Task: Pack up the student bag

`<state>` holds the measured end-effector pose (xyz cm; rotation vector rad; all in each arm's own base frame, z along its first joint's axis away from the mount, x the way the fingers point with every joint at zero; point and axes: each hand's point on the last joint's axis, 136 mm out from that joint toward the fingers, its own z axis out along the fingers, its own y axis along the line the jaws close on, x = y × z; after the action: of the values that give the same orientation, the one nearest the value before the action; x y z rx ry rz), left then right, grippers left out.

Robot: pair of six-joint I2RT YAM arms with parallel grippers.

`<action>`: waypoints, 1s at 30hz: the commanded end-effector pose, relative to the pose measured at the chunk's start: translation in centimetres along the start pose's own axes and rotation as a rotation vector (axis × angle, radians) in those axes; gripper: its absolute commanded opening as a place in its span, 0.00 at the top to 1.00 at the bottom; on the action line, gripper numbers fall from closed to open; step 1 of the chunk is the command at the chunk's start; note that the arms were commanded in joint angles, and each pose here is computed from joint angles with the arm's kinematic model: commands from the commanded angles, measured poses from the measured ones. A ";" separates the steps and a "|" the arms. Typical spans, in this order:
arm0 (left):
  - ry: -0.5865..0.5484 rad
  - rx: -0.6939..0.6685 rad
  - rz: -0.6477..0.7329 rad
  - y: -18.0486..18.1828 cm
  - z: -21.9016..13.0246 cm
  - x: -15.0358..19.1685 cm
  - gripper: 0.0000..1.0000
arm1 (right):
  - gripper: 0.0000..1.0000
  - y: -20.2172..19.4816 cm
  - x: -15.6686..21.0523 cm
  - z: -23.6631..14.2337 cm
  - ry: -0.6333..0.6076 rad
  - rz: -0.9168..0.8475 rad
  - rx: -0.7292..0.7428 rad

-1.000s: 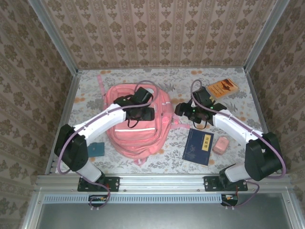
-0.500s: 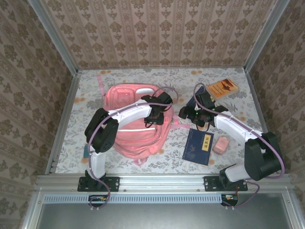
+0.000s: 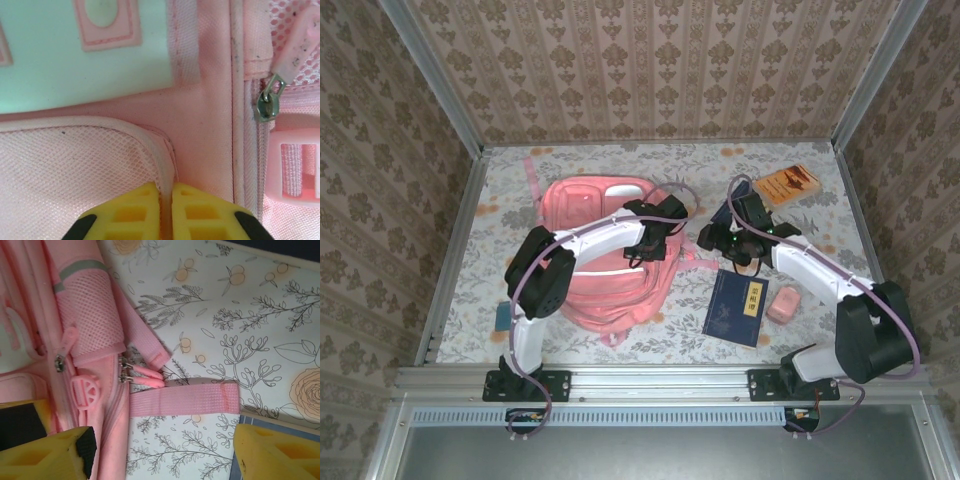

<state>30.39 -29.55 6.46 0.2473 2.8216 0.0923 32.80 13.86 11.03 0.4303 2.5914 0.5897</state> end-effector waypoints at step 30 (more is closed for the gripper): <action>-0.378 0.298 -0.013 7.9 -17.2 -5.8 1.00 | 0.45 12.4 4.1 -4.6 0.051 -0.615 -0.596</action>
<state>30.39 -23.09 21.96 0.3163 2.5771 -0.2725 29.11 23.26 18.03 -0.4826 2.3144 1.0384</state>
